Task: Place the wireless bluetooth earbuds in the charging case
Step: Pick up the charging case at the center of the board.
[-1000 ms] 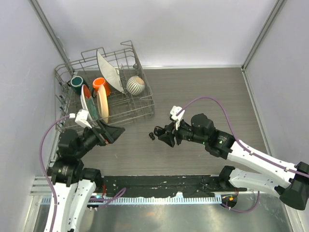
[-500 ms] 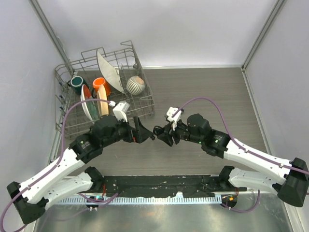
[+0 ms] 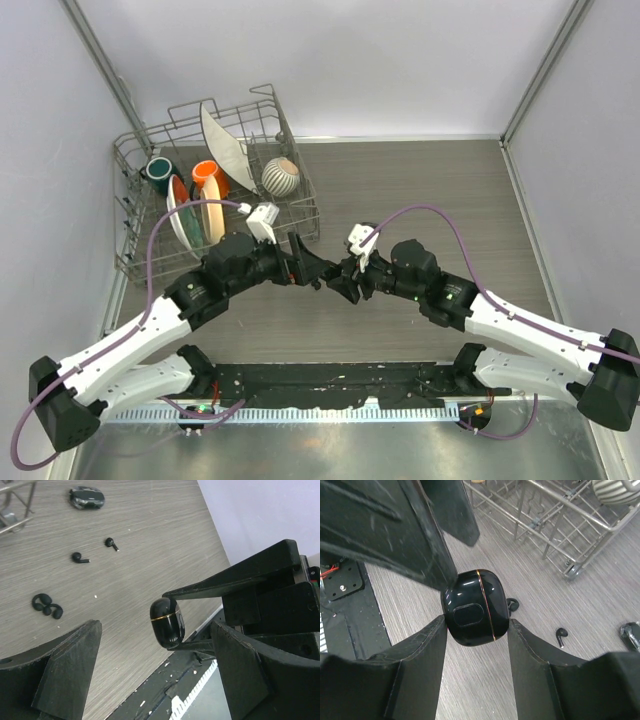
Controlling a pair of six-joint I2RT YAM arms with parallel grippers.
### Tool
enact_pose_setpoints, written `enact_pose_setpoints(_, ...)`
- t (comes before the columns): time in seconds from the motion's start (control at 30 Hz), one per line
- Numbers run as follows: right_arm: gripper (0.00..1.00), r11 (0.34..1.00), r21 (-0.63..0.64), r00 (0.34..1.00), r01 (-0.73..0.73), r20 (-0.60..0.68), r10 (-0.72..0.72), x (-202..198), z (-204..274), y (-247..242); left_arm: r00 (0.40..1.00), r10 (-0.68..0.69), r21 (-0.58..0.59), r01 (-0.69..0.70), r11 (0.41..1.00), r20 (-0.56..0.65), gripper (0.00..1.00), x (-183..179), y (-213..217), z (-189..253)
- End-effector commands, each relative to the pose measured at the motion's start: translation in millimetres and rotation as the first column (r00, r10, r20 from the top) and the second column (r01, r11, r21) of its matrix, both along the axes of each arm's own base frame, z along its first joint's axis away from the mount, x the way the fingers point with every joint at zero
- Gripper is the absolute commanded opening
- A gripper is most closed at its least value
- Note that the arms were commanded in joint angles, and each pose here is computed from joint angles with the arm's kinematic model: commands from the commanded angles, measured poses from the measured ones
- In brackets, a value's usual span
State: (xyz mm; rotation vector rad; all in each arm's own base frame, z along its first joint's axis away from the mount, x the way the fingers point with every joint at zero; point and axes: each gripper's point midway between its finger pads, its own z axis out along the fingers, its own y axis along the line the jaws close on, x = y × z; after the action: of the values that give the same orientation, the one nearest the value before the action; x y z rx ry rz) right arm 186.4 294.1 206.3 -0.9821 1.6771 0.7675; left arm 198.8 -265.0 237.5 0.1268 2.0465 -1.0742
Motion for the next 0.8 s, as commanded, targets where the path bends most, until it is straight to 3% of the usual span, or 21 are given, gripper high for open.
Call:
enact_pose_setpoints(0.0,0.01,0.994,0.112,0.997,0.003,0.075,-0.011,3.3,32.3,5.4,0.996,-0.092,-0.091,0.094,0.991,0.016,0.93,-5.1,-22.9,18.6)
enact_pose_setpoints(0.17,0.01,0.993,0.114,0.996,-0.008,0.085,-0.002,2.5,33.2,6.0,0.994,-0.107,-0.094,0.107,0.99,0.002,0.82,-4.9,-27.2,16.7)
enact_pose_setpoints(0.33,0.01,0.993,0.118,0.996,-0.01,0.093,-0.001,2.2,34.5,6.2,0.989,-0.144,-0.081,0.141,0.987,-0.033,0.81,-8.0,-34.1,9.5)
enact_pose_setpoints(0.57,0.01,0.992,0.125,0.995,-0.022,0.103,0.009,0.7,37.7,6.4,0.984,-0.171,-0.08,0.167,0.983,-0.045,0.58,-9.1,-39.4,7.8)
enact_pose_setpoints(0.77,0.01,0.992,0.124,0.995,-0.031,0.097,0.019,-1.0,36.2,8.0,0.986,-0.165,-0.088,0.162,0.983,-0.032,0.51,-7.6,-39.2,11.6)
